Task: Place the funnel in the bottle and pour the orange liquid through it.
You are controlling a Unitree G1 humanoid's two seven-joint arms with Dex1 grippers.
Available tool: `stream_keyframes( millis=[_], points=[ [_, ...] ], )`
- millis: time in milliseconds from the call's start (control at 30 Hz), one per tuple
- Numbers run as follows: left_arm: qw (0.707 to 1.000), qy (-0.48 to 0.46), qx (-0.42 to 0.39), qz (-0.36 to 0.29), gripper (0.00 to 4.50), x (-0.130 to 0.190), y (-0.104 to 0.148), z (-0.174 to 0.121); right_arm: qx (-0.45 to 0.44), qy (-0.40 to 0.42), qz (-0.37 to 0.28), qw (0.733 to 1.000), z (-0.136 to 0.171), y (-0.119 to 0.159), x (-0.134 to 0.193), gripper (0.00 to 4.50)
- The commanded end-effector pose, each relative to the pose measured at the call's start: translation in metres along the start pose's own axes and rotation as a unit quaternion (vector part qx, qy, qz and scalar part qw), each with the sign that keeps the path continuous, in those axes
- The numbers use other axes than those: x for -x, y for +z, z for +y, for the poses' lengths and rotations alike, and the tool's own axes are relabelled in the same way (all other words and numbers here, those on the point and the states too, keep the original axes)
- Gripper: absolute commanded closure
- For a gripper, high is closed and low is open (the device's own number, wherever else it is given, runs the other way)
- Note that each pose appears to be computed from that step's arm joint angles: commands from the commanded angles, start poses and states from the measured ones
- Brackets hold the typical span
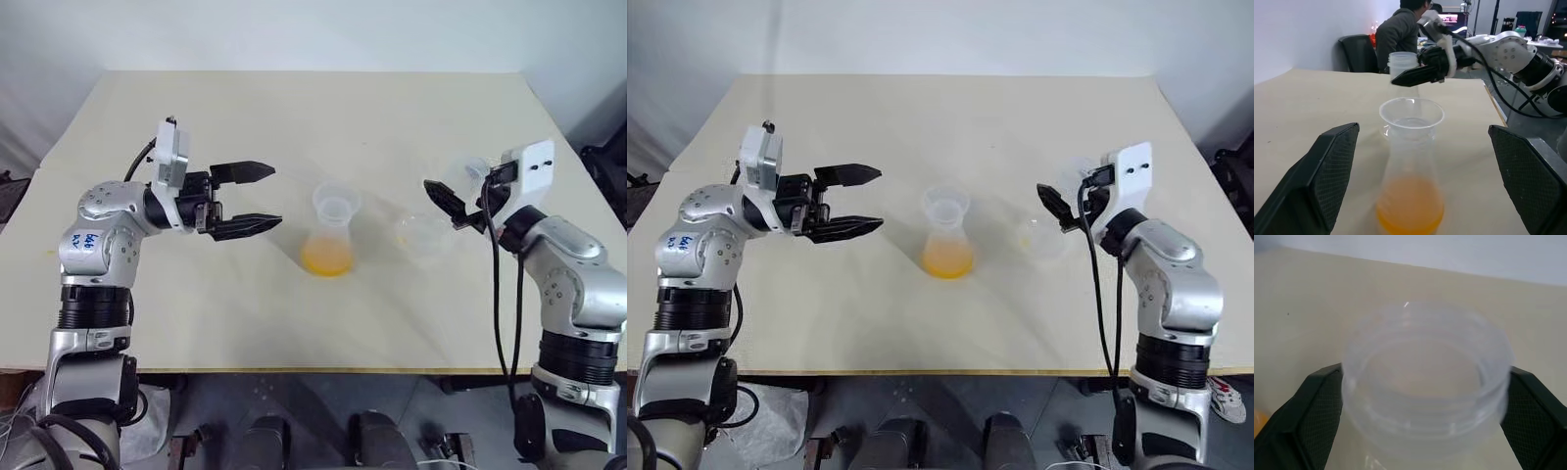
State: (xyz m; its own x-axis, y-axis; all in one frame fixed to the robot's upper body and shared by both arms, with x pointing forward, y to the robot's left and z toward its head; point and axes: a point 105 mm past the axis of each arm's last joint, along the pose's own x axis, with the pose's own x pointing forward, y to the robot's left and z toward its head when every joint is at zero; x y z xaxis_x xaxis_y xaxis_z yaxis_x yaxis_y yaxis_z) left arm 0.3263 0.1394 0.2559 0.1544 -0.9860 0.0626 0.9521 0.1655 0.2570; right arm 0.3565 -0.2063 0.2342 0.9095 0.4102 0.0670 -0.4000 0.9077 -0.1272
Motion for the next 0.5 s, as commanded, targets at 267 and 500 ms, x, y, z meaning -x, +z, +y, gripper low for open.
stream_keyframes(
  millis=[267, 500],
  points=[
    [1.000, 0.003, -0.017, 0.014, 0.00, 0.014, 0.004, 0.007, 0.050, 0.042, 0.022, 0.998, 0.007, 0.011, 0.037, 0.01],
    [0.999, 0.045, -0.024, 0.020, 0.00, 0.030, -0.001, 0.011, 0.085, 0.083, 0.060, 0.991, 0.003, 0.011, 0.069, 0.01]
  ],
)
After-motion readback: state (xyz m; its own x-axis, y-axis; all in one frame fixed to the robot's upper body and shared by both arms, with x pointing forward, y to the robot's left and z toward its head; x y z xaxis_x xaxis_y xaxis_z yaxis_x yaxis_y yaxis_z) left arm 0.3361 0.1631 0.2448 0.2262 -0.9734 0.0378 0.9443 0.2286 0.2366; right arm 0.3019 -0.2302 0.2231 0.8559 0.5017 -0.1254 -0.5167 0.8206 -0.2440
